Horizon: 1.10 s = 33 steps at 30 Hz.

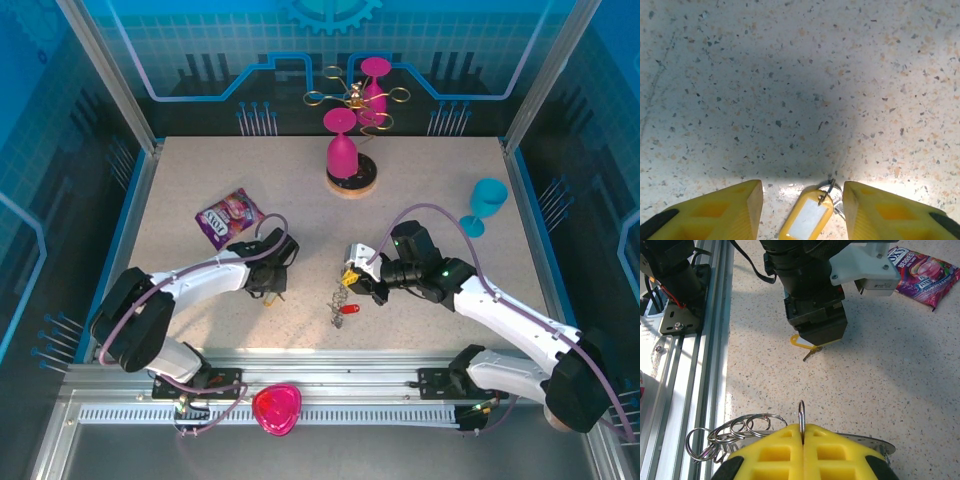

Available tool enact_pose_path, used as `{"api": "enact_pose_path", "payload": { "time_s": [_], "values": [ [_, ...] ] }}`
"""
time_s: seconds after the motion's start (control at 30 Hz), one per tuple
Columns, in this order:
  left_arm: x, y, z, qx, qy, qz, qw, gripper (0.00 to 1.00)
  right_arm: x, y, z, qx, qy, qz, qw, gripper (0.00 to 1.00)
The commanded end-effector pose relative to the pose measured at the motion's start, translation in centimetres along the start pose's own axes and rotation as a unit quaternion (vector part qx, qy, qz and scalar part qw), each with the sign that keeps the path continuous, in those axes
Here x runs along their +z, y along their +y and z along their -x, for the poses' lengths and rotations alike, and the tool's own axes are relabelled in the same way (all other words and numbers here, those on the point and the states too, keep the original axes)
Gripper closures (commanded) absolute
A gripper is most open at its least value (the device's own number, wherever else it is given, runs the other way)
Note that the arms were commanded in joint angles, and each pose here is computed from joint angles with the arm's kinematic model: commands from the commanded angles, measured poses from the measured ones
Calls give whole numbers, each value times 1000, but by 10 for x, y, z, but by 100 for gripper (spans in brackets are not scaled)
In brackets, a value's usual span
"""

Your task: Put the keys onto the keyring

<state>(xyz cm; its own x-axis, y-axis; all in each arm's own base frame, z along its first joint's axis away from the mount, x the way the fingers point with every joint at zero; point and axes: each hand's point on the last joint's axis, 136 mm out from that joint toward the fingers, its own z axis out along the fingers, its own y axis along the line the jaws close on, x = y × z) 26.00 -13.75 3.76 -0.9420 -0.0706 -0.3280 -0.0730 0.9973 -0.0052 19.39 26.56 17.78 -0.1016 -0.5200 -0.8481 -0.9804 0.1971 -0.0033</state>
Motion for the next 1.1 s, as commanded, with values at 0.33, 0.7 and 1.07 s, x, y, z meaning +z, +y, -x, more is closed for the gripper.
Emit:
{"api": "enact_pose_path", "payload": {
  "time_s": [0.33, 0.7, 1.07],
  "values": [
    [3, -13, -14, 23, 38, -44, 998, 63, -7, 0, 17, -15, -19, 3, 1000, 100],
    [10, -17, -16, 30, 50, -44, 997, 72, -7, 1, 17, -15, -19, 5, 1000, 100],
    [12, -14, -9, 53, 49, -24, 997, 77, -7, 1, 17, -15, -19, 5, 1000, 100]
  ]
}}
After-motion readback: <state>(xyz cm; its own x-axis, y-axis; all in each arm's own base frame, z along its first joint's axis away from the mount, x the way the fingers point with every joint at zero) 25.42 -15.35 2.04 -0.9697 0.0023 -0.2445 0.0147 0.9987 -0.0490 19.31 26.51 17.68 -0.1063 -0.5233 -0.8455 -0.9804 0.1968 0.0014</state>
